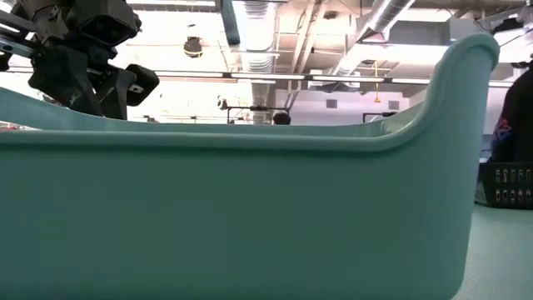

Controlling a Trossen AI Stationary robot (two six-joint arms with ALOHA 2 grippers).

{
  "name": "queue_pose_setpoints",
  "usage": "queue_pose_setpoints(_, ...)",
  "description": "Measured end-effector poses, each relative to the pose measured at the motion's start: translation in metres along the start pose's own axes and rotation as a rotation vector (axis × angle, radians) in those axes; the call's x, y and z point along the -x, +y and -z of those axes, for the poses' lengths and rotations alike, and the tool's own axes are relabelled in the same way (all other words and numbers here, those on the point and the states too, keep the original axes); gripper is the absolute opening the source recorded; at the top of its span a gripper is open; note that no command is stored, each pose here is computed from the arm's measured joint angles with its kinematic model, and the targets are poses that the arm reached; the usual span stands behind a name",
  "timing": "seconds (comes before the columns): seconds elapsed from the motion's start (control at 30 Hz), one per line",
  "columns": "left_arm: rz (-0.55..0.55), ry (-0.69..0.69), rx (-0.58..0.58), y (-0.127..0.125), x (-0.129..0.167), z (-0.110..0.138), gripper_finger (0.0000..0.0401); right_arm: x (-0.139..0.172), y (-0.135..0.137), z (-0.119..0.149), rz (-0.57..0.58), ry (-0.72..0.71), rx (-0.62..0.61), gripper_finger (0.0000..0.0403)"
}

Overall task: Sort crayons
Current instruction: Put the blue crayon into the blue bin

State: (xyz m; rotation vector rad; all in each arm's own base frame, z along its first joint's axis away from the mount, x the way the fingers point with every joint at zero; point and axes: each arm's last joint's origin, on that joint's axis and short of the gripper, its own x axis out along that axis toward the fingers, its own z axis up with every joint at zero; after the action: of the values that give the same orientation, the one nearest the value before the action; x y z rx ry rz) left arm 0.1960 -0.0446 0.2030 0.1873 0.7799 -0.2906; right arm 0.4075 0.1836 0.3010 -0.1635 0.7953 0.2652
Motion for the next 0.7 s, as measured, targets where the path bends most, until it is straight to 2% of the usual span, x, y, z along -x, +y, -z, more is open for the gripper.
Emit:
queue_pose_setpoints(0.3,-0.005,-0.048,0.005,0.001,0.0,-0.005,0.0114,-0.004,0.03,0.003,-0.109,0.008,-0.062,0.0)
queue_pose_setpoints(0.5,-0.007,-0.062,0.017,0.001,0.0,-0.006,0.0114,-0.036,0.04,0.015,-0.201,0.078,-0.126,0.0)
queue_pose_setpoints(0.7,-0.006,-0.071,0.039,0.001,0.0,-0.007,0.0114,-0.06,0.039,0.029,-0.196,0.171,-0.177,0.0)
